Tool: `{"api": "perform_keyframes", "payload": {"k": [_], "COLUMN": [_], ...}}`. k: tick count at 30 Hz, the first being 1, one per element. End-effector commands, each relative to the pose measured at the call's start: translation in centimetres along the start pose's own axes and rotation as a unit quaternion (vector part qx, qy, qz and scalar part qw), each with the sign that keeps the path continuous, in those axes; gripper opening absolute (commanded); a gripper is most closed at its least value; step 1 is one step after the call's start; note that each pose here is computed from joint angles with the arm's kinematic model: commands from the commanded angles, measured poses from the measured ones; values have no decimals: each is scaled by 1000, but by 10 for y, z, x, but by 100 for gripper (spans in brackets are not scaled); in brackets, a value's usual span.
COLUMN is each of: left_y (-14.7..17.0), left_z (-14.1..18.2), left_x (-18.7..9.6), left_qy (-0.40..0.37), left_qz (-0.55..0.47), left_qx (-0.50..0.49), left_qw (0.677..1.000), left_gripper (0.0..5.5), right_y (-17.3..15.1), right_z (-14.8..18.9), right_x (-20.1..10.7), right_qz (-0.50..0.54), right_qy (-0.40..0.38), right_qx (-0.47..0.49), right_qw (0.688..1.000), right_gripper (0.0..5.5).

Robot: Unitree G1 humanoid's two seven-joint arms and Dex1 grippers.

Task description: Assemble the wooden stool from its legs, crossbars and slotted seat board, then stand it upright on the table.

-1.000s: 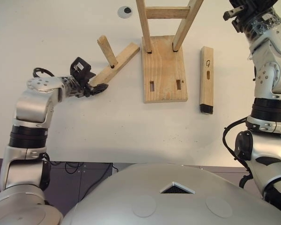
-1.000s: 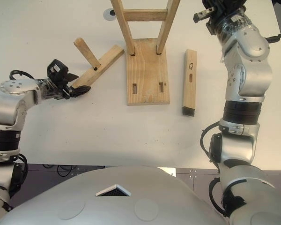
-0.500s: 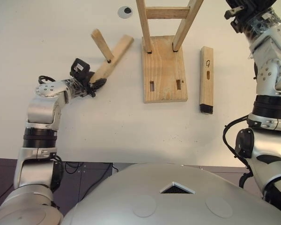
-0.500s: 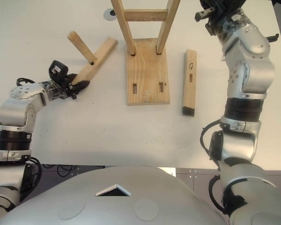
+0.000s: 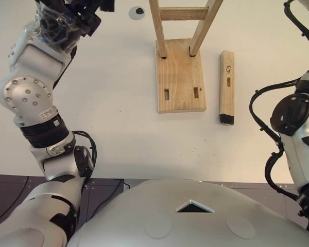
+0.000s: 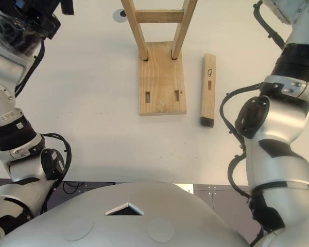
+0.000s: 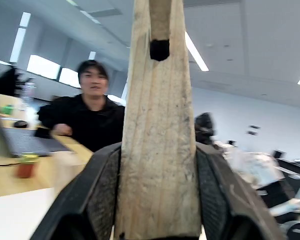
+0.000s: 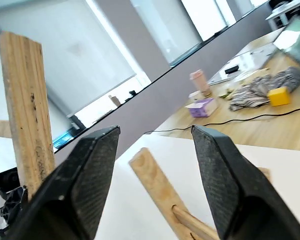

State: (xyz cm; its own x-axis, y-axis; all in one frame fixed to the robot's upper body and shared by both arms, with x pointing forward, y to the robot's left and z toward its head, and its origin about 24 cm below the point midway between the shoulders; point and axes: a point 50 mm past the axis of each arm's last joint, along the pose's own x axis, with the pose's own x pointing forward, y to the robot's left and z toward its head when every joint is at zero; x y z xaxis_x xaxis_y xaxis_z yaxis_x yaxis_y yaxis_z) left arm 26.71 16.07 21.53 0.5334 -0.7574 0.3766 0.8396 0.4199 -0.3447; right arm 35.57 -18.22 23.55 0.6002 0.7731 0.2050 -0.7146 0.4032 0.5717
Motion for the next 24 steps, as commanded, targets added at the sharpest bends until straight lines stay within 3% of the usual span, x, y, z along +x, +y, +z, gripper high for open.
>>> {"api": "perform_keyframes", "payload": {"k": [1,11,23,24], "left_y": [-21,-26,-32,-32], "left_z": [2,-19,-68,-71], "left_x": [14,24,17,15], "left_qy": [18,37,109,117], "left_qz": [-59,-84,-90,-90], "left_qx": [-21,-71,-103,-107], "left_qw": [998,993,985,983], "left_gripper": [199,199,199,199], "right_y": [20,53,46,47], "right_z": [6,9,15,17], "right_x": [3,-15,-21,-23], "right_qz": [60,210,242,249], "right_qy": [9,28,21,18], "right_qx": [4,82,161,162], "right_qw": [998,974,957,955], "right_gripper": [337,506,510,493]}}
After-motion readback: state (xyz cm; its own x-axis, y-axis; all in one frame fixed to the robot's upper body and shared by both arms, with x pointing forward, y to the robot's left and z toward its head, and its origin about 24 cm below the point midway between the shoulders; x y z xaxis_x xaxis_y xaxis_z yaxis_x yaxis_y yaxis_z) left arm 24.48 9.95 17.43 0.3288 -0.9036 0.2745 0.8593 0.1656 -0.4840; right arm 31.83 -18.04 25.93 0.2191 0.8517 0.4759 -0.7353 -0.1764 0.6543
